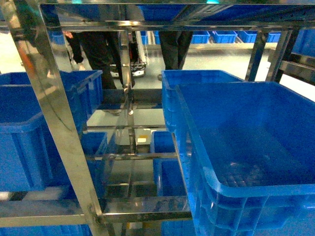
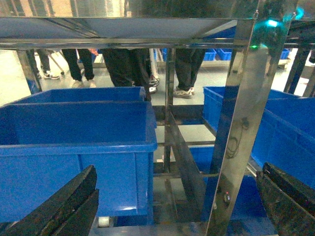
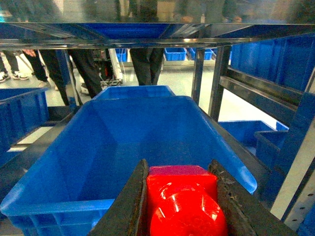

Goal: Pick red block from blue box to shelf

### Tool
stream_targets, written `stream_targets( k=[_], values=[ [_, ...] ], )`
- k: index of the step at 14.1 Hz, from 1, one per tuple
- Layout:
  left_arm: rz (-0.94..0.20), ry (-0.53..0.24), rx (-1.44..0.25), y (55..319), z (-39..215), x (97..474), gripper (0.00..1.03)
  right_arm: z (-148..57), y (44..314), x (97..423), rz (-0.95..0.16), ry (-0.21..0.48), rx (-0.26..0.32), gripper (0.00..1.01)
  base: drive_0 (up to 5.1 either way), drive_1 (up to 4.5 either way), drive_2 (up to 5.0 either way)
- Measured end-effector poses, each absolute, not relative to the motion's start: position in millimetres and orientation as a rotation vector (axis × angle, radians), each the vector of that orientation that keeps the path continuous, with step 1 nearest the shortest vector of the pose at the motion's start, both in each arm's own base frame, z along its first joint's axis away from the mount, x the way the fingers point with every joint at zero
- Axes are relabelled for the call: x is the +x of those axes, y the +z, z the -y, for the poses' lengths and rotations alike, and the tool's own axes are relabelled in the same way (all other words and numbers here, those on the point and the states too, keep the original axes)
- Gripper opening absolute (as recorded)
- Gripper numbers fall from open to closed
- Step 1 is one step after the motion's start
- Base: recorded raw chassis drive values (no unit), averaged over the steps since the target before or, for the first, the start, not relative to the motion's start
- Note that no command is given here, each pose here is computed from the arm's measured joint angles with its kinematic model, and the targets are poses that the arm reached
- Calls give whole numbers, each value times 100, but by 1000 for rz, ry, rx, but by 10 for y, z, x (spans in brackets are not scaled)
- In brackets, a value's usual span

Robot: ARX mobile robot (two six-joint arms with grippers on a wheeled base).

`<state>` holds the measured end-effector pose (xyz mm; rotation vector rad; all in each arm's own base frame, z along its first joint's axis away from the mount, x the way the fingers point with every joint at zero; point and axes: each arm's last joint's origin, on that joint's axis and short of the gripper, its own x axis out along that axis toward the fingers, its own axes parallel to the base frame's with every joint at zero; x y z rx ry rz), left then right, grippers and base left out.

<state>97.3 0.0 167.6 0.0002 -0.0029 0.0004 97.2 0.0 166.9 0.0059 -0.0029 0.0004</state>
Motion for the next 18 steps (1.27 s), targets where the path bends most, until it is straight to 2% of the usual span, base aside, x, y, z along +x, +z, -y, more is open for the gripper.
stream_targets(
  k=[18],
  values=[
    [2, 1, 0, 1676, 0, 973, 98, 0, 1669, 972, 3, 0, 6, 28, 0, 0, 0]
  ],
)
